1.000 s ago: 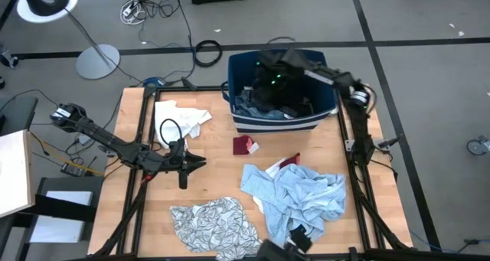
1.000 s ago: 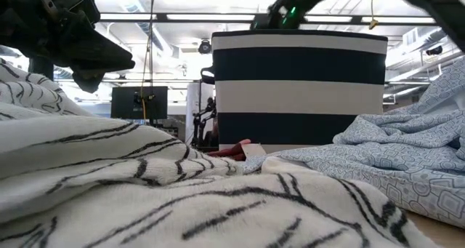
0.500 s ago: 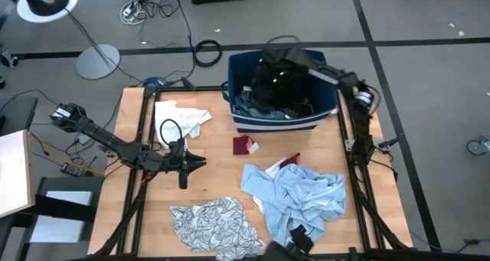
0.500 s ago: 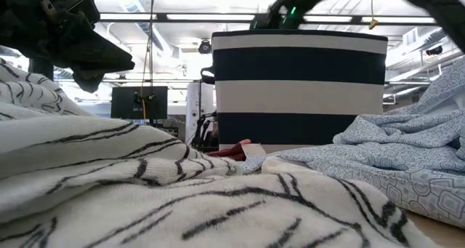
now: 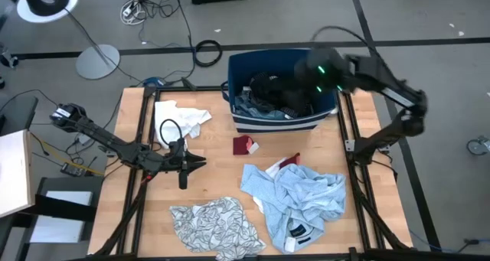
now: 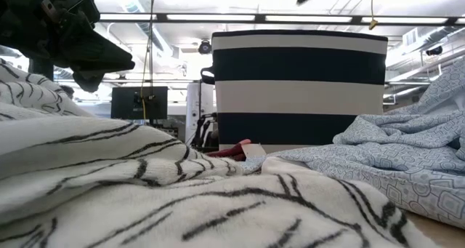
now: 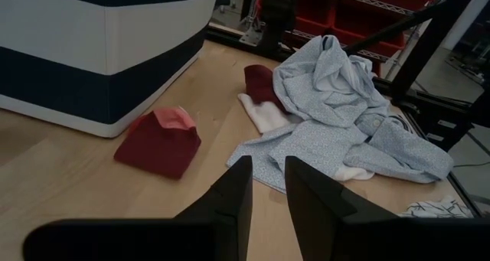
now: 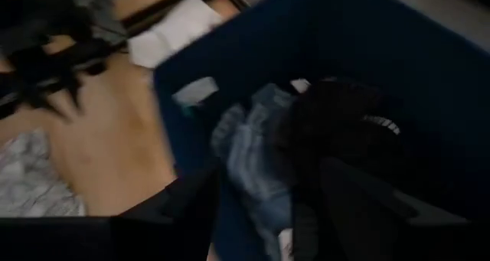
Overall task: Sort clothes
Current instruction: Put the black boxer into the blue bin, then put the white polo shirt into the blue bin
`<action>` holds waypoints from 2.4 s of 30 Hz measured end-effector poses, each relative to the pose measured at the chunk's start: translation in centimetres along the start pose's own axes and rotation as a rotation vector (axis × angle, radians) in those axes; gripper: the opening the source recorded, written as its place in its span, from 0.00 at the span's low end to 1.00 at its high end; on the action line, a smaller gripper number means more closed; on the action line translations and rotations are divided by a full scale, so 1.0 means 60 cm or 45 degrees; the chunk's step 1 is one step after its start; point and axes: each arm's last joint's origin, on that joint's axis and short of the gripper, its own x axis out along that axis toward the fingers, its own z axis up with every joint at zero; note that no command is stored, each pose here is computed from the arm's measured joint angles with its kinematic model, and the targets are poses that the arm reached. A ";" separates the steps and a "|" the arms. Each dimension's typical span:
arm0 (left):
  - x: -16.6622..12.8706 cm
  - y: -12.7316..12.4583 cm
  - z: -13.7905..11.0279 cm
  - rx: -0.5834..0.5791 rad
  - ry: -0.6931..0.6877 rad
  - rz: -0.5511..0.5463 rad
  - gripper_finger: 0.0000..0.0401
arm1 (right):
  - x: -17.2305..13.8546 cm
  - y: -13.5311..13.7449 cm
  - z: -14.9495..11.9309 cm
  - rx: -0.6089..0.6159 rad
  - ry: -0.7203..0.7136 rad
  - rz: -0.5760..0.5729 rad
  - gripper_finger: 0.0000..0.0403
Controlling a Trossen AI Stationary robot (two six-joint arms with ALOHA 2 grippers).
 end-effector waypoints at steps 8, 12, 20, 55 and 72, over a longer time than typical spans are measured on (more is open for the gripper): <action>0.000 0.000 0.000 0.000 0.000 0.000 0.21 | -0.074 0.094 -0.133 -0.058 -0.182 0.122 0.56; 0.000 0.000 0.001 -0.004 -0.005 -0.003 0.21 | -0.065 0.118 -0.213 -0.010 -0.120 0.174 0.56; 0.000 -0.001 0.002 -0.010 -0.014 -0.007 0.21 | -0.002 0.152 -0.347 0.085 0.161 0.147 0.56; 0.000 -0.001 0.002 -0.052 -0.013 -0.010 0.21 | 0.100 0.245 -0.525 -0.365 0.582 0.131 0.04; 0.000 -0.001 0.002 -0.048 -0.013 -0.012 0.21 | -0.079 0.252 -0.197 -0.394 -0.282 0.233 0.03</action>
